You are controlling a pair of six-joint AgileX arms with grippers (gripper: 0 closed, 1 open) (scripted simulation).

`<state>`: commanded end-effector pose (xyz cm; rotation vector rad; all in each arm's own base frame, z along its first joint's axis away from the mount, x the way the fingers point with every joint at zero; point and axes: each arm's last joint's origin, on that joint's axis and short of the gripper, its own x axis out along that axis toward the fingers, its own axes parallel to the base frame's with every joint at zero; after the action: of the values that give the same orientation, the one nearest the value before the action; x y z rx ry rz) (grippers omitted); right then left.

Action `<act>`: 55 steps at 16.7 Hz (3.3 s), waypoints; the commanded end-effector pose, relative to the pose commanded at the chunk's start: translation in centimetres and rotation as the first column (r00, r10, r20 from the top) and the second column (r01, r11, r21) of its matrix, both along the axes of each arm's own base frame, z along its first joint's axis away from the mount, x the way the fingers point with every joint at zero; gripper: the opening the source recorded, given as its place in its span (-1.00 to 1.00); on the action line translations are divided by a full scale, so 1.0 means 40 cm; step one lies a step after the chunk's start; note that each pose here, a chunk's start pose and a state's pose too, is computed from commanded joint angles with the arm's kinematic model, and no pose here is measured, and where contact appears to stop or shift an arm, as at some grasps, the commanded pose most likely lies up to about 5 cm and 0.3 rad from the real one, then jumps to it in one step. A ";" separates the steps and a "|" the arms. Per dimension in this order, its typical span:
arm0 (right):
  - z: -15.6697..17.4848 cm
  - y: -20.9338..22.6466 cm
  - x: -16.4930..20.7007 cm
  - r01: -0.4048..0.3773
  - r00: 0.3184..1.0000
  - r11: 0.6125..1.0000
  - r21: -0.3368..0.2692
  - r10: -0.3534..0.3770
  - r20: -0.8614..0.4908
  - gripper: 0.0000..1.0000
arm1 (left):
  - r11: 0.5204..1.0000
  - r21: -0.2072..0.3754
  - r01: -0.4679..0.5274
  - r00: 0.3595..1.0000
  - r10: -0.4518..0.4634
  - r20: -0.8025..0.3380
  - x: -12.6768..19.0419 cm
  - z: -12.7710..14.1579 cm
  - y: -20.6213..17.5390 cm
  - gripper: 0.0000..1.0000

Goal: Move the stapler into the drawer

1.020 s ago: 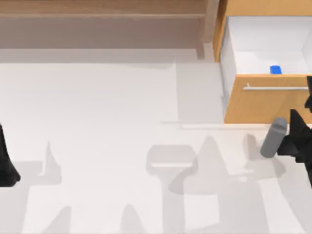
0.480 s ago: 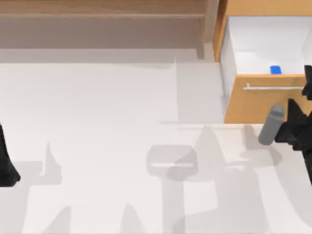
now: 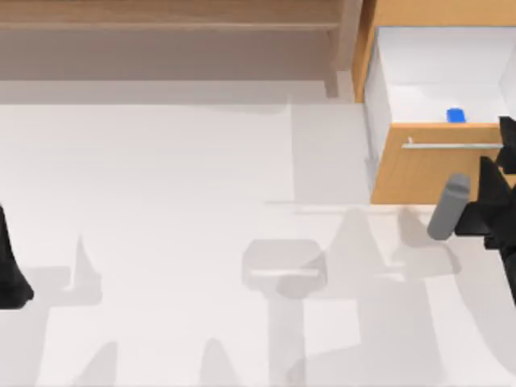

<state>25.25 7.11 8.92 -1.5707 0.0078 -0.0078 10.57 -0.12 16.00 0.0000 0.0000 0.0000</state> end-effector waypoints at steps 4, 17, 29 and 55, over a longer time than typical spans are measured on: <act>0.000 0.000 0.000 0.000 1.000 1.000 0.000 0.000 0.000 -0.51 | 1.000 0.000 0.000 1.000 0.000 0.000 0.000 0.000 0.000 1.00; -0.002 0.000 0.001 0.000 1.000 1.000 0.001 0.000 -0.005 -1.00 | 1.000 0.000 0.000 1.000 0.000 0.000 0.000 0.000 0.000 1.00; -0.002 -0.001 0.157 -0.001 1.000 1.000 0.001 0.001 -0.006 -1.00 | 1.000 0.000 0.000 1.000 0.000 0.000 0.000 0.000 0.000 1.00; -0.007 0.003 0.425 -0.003 1.000 1.000 0.002 0.003 -0.014 -1.00 | 1.000 0.000 0.000 1.000 0.000 0.000 0.000 0.000 0.000 1.00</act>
<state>42.24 7.22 8.64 -1.5685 0.0160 0.0054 10.57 -0.12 16.00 0.0000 0.0000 0.0000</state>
